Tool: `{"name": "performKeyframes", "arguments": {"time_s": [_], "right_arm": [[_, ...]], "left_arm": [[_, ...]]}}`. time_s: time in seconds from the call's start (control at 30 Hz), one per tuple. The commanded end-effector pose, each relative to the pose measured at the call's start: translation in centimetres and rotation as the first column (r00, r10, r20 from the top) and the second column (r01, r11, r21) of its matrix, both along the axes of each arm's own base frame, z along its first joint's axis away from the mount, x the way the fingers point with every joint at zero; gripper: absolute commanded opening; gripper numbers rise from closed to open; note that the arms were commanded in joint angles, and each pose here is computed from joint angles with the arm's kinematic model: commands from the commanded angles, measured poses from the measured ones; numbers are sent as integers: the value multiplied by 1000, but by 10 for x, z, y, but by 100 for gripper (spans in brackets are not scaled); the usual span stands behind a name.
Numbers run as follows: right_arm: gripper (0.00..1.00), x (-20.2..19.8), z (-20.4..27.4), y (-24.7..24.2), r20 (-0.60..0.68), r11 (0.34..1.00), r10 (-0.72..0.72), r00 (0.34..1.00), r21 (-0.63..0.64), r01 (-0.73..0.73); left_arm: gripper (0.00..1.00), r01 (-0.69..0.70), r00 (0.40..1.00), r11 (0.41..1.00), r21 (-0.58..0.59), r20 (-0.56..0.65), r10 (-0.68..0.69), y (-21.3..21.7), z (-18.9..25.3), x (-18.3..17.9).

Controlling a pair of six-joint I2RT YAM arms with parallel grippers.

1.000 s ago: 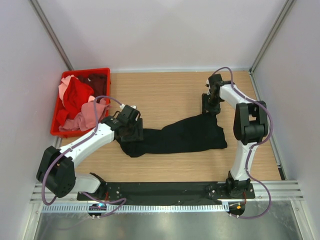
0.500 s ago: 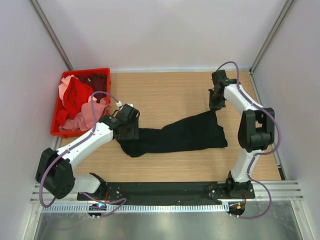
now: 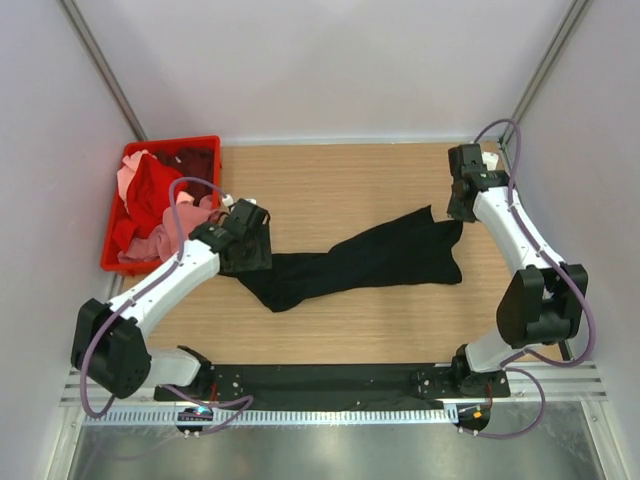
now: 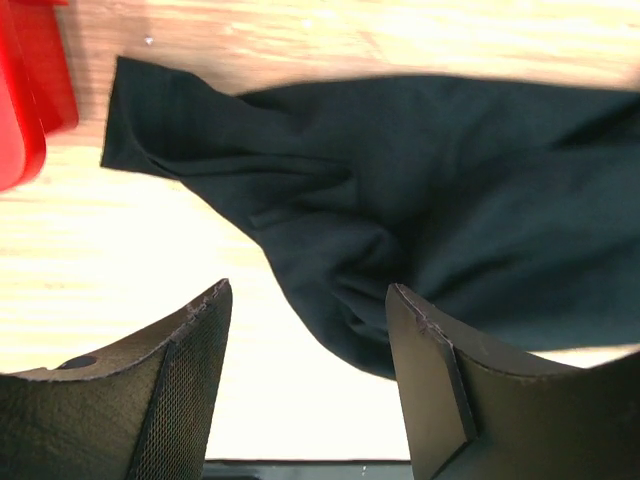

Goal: Fold and stack the t-shirts
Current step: Flatten the tshirt out

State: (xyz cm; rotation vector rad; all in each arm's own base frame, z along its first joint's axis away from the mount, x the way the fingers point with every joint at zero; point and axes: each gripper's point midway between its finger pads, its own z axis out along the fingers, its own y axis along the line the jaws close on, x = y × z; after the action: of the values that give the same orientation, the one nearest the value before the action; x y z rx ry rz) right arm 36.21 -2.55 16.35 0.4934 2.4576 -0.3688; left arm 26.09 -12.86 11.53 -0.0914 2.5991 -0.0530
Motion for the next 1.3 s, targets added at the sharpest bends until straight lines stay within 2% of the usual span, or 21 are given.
{"name": "performKeyframes", "arguments": {"time_s": [0.0, 0.07, 0.2, 0.23, 0.4, 0.6, 0.67, 0.7, 0.73, 0.77, 0.93, 0.97, 1.03, 1.07, 1.13, 1.17, 1.23, 1.27], "right_arm": [[1, -20, 21, -28, 75, 993, -113, 991, -38, 116], [1, -21, 28, -24, 121, 995, -101, 988, -5, 103], [1, -29, 22, -4, 173, 994, -57, 983, 105, 39], [1, -30, 22, 0, 185, 992, -45, 982, 125, 22], [1, -32, 24, 1, 209, 992, -32, 978, 123, 6], [1, -25, 34, 6, 232, 988, -27, 972, 151, -9], [1, -22, 39, 7, 250, 987, -32, 968, 161, -9], [1, -21, 41, 8, 256, 986, -35, 966, 166, -8], [1, -17, 43, 8, 263, 986, -38, 964, 168, -7], [1, -12, 53, 8, 289, 986, -33, 957, 165, -15], [1, 10, 107, -18, 382, 996, -77, 921, 67, 55], [1, 12, 130, -21, 406, 996, -81, 910, 60, 62], [1, 5, 145, -31, 404, 995, -99, 909, 38, 92], [1, 5, 161, -31, 429, 995, -102, 897, 40, 94], [1, -3, 162, -32, 410, 995, -102, 907, 36, 95], [1, -6, 155, -31, 389, 995, -97, 916, 36, 91], [1, -16, 144, -29, 373, 995, -96, 923, 46, 85], [1, -23, 120, -25, 322, 995, -91, 942, 60, 76]], "left_arm": [[64, 39, 999, 997, -68, 6, -39, -12, 0, 15], [64, 68, 998, 997, -49, 15, -67, -14, 2, 23], [62, 99, 992, 994, -37, -76, -101, -23, -15, 28], [60, 91, 986, 996, -25, -137, -94, -23, -28, 22], [60, 33, 975, 999, -27, -219, -38, -18, -61, 4], [60, 15, 968, 998, -68, -249, -31, -27, -73, -5], [43, 10, 970, 995, -99, -240, -33, -33, -74, -3], [30, 5, 970, 995, -101, -240, -30, -34, -74, -2], [9, 3, 976, 994, -108, -218, -27, -37, -67, 6], [0, 8, 979, 995, -102, -201, -29, -37, -60, 11], [0, -14, 999, 999, -31, 30, 15, -30, 45, 65], [0, -19, 991, 998, -62, 128, 27, -34, 85, 80], [0, -53, 971, 995, -82, 227, 70, -26, 122, 86], [0, -61, 966, 994, -94, 245, 82, -25, 129, 85], [0, -73, 961, 989, -131, 255, 105, -23, 133, 76], [0, -67, 976, 989, -131, 196, 92, -23, 107, 63], [0, -73, 979, 976, -204, 172, 109, -30, 92, 51], [0, -70, 986, 973, -219, 130, 101, -32, 73, 40]]}}
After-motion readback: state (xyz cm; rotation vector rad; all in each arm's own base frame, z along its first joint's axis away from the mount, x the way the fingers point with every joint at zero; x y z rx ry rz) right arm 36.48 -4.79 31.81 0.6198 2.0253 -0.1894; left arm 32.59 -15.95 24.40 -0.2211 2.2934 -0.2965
